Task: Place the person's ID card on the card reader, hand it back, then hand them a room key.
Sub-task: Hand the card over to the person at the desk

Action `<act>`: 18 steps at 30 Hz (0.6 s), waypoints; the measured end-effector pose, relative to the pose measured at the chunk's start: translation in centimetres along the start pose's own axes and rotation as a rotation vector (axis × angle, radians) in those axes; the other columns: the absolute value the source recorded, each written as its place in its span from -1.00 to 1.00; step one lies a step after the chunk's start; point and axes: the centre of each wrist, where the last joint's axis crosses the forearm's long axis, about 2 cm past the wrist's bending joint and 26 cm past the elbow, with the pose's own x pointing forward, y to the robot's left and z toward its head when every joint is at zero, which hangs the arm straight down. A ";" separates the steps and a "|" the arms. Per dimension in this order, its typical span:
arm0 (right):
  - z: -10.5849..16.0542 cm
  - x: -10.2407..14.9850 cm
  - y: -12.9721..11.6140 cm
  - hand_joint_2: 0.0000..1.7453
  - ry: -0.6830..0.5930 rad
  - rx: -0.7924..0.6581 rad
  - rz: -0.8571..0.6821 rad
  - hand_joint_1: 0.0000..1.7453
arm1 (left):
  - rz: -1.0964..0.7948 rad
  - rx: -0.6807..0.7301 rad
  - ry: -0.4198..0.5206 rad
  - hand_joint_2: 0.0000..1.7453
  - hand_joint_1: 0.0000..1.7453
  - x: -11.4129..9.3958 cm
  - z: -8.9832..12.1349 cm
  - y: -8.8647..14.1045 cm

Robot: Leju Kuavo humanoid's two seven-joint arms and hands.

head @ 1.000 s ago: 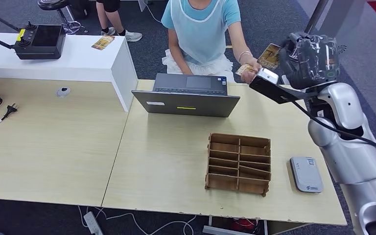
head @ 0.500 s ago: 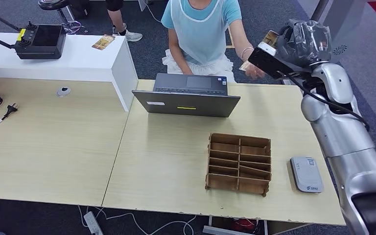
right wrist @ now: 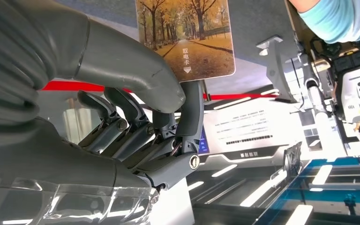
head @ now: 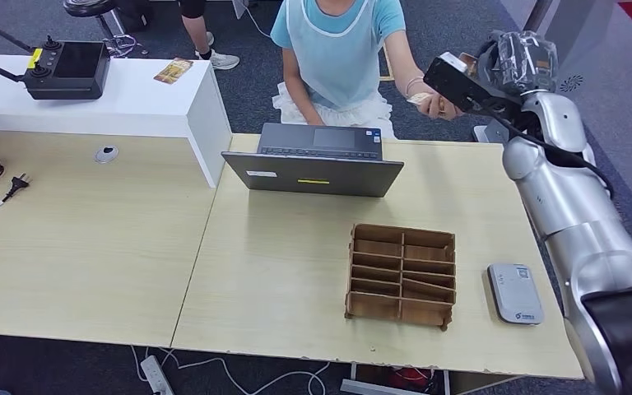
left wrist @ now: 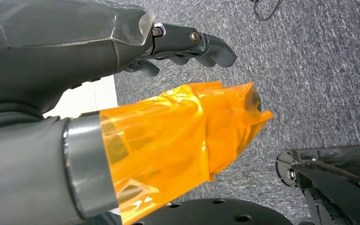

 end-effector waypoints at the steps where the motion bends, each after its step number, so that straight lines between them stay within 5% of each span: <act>1: 0.0 0.0 0.1 1.00 0.002 0.003 0.000 0.82 | 0.001 -0.002 0.000 -1.00 -1.00 0.0 0.0 -0.1; 5: -0.2 0.2 0.3 1.00 0.006 0.015 0.004 -1.00 | 0.004 -0.012 -0.005 -1.00 -1.00 0.3 0.1 -0.5; 13: -0.3 0.3 0.4 1.00 0.015 -0.002 -0.022 -1.00 | 0.012 -0.019 -0.016 -1.00 -1.00 0.6 0.3 -1.0; 18: 0.4 0.6 -0.3 1.00 0.004 -0.138 -0.123 -1.00 | 0.015 0.004 -0.024 -1.00 -1.00 0.6 0.2 -0.8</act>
